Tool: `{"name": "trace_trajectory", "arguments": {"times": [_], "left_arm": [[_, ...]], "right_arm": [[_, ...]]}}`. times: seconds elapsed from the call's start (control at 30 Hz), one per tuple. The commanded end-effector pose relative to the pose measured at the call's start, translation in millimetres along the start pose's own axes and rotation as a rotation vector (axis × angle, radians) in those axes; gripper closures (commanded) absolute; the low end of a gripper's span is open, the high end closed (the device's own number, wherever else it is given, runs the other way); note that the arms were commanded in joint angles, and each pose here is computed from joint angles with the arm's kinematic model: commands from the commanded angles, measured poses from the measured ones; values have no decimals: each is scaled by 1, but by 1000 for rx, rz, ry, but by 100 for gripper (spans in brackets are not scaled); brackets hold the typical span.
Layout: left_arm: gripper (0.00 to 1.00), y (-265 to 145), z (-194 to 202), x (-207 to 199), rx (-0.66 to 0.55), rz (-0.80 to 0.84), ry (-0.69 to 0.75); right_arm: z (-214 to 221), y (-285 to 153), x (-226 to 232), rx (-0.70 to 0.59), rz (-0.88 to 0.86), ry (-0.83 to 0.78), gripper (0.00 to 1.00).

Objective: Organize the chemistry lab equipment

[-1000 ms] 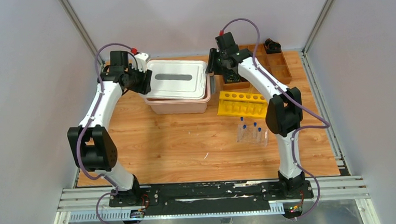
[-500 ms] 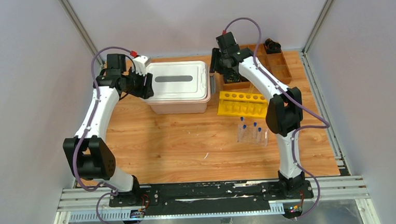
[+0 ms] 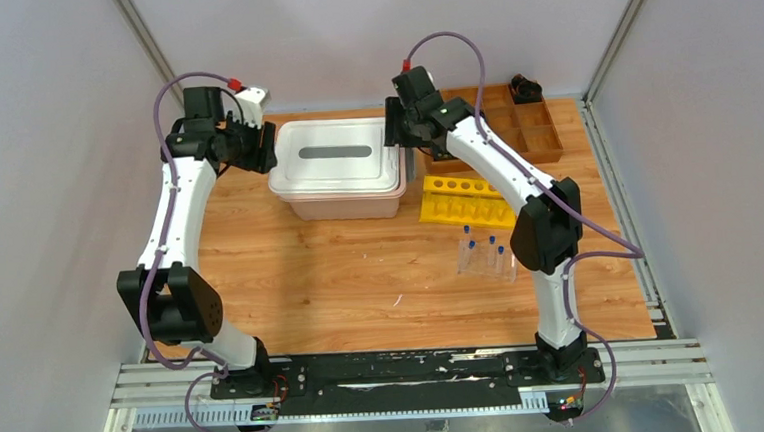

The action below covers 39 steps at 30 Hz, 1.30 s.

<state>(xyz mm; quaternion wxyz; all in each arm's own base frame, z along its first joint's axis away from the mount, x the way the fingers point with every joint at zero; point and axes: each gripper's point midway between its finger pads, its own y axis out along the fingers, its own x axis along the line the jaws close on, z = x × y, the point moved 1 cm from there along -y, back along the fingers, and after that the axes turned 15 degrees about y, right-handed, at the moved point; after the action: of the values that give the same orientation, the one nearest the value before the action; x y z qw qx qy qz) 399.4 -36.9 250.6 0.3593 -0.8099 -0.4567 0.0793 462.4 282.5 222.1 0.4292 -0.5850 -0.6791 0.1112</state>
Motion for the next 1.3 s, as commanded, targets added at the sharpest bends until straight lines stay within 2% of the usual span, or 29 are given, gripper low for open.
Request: {"name": "trace_trajectory", "arguments": {"times": [0.0,0.23,0.43,0.53,0.77,1.07,1.27], "left_arm": [[43,4,17,27,66,-103,-12],[42,13,50,58,168,-244,61],[43,29,64,57,196,-230,51],[43,32,62,56,188,-220,41],[43,20,44,58,140,-223,54],[43,19,32,40,107,-173,60],[41,25,15,22,76,-138,79]], "right_arm": [[8,3,3,3,33,-50,42],[22,12,2,26,73,-105,40],[32,21,-11,58,132,-133,41],[34,22,-16,66,150,-150,42],[31,18,-18,79,123,-163,59],[36,17,-21,134,87,-179,63],[38,15,-32,148,104,-177,61]]}}
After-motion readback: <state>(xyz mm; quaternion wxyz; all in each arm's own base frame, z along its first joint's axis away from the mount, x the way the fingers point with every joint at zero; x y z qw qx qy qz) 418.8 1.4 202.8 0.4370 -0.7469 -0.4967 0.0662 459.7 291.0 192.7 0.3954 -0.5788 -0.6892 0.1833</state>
